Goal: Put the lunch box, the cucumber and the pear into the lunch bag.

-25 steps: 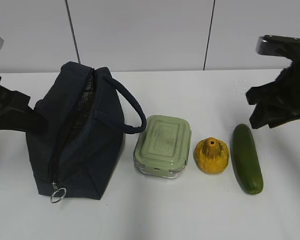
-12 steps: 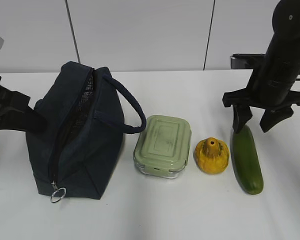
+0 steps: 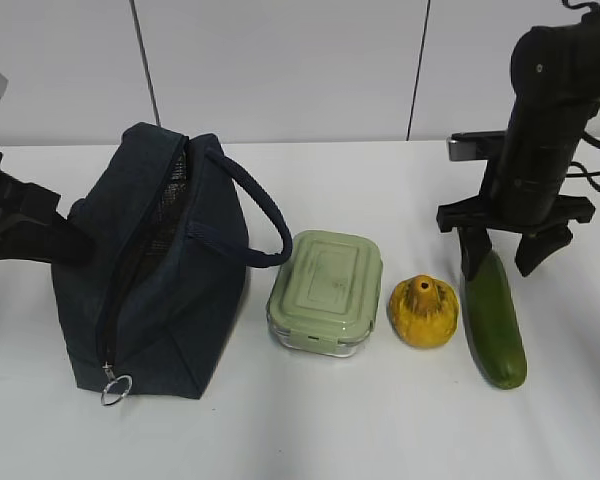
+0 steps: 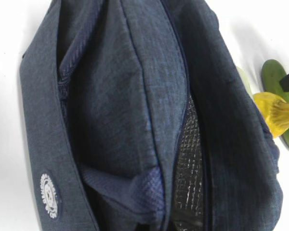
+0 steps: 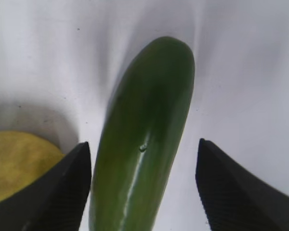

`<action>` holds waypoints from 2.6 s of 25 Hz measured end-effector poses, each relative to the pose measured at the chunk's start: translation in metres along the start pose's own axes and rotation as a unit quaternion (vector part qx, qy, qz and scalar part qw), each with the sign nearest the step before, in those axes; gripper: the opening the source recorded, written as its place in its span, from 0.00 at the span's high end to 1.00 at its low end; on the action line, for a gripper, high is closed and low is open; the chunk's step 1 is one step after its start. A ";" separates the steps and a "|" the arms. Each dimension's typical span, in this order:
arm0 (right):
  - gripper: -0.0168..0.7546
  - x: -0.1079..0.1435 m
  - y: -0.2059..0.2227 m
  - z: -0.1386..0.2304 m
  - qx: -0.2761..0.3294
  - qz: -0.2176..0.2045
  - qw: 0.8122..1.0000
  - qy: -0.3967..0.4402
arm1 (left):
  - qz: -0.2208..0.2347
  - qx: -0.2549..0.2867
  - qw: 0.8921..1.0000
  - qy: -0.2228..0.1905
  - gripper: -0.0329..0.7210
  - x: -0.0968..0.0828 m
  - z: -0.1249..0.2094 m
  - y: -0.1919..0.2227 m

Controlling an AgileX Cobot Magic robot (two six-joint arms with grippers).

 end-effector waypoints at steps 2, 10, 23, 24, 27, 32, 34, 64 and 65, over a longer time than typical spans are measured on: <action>0.29 0.000 0.010 0.001 0.012 0.004 1.000 0.000 | 0.000 0.000 1.000 0.000 0.98 0.000 0.000 0.000; 0.30 0.002 0.033 0.005 0.042 0.001 0.999 0.007 | -0.001 -0.001 1.000 0.000 0.98 0.000 0.000 0.000; 0.44 0.007 0.005 -0.001 0.013 -0.017 0.999 -0.029 | -0.001 -0.001 1.000 0.000 0.98 0.000 0.000 0.000; 0.44 0.010 -0.008 -0.005 -0.005 -0.026 0.999 -0.029 | -0.001 -0.001 1.000 0.000 0.98 0.000 0.000 0.000; 0.44 0.029 -0.068 -0.015 -0.069 -0.093 0.992 -0.040 | -0.001 -0.001 1.000 0.000 0.98 0.000 0.000 0.000; 0.44 0.108 -0.159 -0.004 -0.139 -0.291 0.938 -0.124 | -0.002 -0.001 1.000 0.000 0.98 0.001 0.000 0.000; 0.44 0.151 -0.186 0.009 -0.164 -0.356 0.904 -0.172 | -0.002 -0.001 1.000 0.000 0.98 0.001 0.000 0.000; 0.18 0.284 -0.137 0.036 -0.268 -0.377 0.804 -0.375 | -0.002 -0.002 1.000 0.000 0.98 0.001 0.000 0.000; 0.20 0.280 -0.144 0.035 -0.276 -0.372 0.802 -0.377 | -0.002 -0.002 1.000 0.000 0.98 0.001 0.000 0.000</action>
Point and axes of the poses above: a point on each arm's last joint axis where the gripper is mounted, y pointing out along that axis toward the gripper, x along the wrist's bending axis when the last joint is at zero, z = x × y, the point moved 7 cm from there along y, pointing out along that axis toward the gripper, and after that the axes turned 10 degrees about y, right-handed, at the moved point
